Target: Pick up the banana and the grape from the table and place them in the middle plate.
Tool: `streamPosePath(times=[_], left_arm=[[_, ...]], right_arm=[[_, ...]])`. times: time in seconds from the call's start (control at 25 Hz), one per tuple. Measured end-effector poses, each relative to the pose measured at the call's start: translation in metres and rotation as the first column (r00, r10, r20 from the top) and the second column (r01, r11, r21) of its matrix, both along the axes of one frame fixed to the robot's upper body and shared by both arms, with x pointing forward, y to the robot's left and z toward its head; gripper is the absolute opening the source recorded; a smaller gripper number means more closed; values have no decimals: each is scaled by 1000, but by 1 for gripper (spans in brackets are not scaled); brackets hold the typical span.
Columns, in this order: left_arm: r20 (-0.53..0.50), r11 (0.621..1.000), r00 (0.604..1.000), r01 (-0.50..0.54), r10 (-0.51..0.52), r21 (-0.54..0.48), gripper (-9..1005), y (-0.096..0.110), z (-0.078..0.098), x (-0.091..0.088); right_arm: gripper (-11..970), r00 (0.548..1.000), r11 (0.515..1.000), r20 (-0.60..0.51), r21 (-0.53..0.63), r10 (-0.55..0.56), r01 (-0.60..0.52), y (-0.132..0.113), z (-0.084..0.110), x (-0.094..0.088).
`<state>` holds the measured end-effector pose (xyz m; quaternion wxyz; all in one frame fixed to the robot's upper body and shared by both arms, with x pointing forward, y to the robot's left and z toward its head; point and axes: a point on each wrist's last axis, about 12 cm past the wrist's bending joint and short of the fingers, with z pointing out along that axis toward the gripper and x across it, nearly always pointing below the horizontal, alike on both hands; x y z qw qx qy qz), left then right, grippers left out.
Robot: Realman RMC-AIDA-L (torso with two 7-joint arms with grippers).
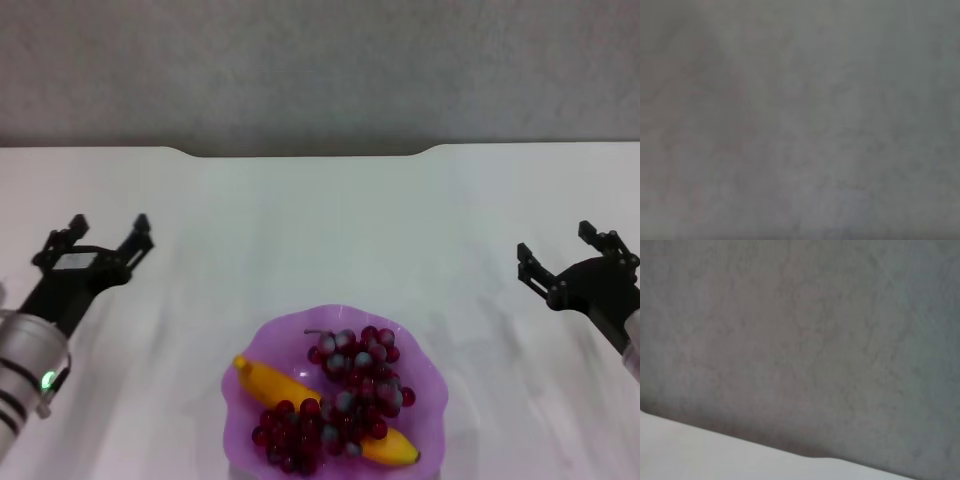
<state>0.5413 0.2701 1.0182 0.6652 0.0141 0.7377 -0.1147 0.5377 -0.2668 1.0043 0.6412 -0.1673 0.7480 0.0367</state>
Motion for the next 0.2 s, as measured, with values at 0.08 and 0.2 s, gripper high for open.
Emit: streamPosePath(times=[0.08,0.2], left_arm=[[-13,999,1000,-19,18,-39,877,11,-3,-3],[-16,998,999,-36,35,-54,877,18,-5,-6]], right_arm=[[879,1000,1000,11,11,-13,13,-3,0,-2],[879,999,999,20,26,-29,28,-5,1,-4]])
